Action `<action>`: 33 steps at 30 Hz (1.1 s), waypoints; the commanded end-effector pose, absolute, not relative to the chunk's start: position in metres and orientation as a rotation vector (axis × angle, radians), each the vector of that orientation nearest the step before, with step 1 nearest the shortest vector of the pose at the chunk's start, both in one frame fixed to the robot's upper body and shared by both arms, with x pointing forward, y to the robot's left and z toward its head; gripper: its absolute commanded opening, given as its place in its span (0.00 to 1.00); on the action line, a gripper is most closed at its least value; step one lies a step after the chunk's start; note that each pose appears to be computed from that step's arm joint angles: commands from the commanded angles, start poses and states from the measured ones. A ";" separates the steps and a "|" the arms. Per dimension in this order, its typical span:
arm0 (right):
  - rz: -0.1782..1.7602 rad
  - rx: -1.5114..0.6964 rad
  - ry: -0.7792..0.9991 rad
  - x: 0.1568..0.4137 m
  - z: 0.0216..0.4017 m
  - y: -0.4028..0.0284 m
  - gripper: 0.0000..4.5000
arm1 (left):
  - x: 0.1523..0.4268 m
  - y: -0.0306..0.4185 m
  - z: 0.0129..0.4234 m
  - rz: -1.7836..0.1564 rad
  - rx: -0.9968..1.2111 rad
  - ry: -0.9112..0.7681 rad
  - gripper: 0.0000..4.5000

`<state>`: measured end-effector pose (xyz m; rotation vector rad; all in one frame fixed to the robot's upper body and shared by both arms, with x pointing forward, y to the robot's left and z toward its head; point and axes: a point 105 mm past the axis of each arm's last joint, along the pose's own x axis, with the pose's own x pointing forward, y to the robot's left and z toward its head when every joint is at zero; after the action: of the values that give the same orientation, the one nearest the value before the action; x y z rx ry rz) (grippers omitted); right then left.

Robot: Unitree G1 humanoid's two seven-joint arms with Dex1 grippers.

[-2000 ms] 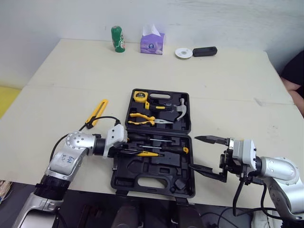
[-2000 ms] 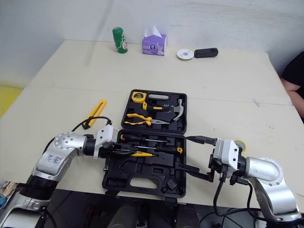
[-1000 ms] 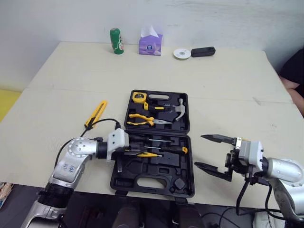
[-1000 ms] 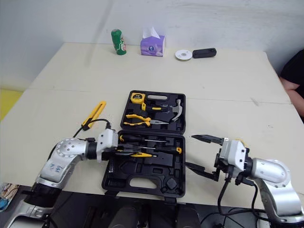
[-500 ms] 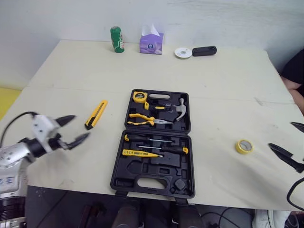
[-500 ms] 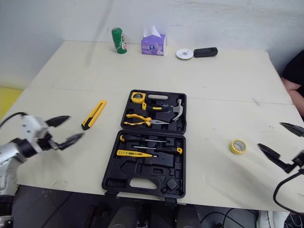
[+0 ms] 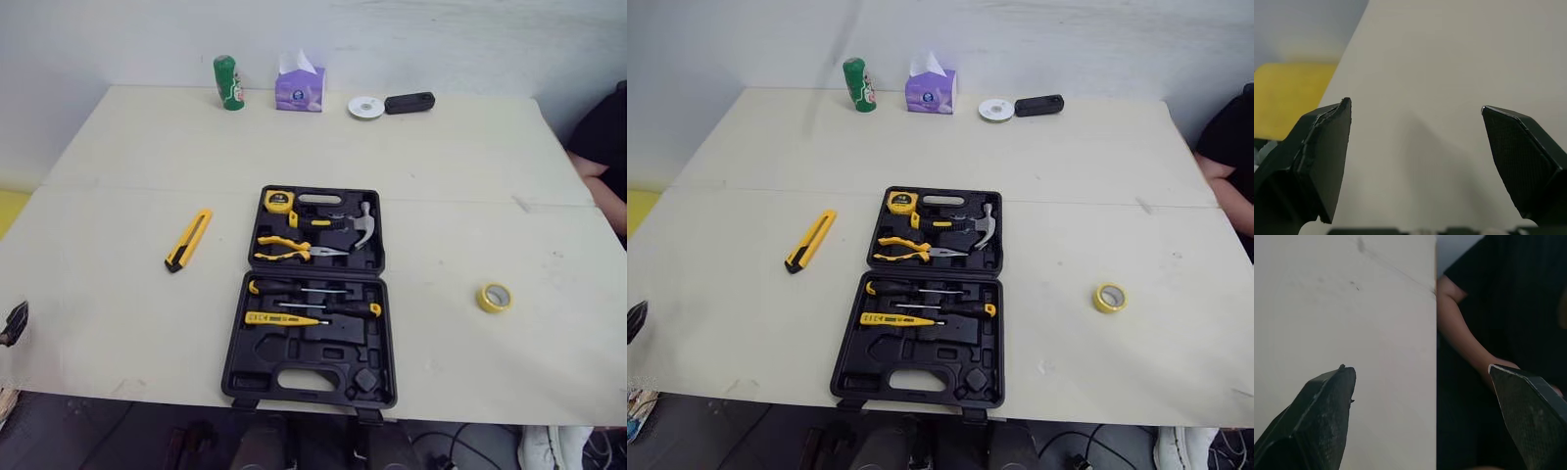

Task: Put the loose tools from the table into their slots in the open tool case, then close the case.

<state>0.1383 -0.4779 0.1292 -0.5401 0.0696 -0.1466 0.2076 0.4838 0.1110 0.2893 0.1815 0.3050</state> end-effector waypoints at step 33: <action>0.585 -0.400 -0.441 0.249 0.213 -0.298 1.00 | 0.311 0.330 0.182 -0.186 0.255 0.137 1.00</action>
<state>0.2517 -0.3095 0.2020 -0.4134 -0.3920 0.5511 0.3095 0.3424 0.1673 0.2177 0.1441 -0.1437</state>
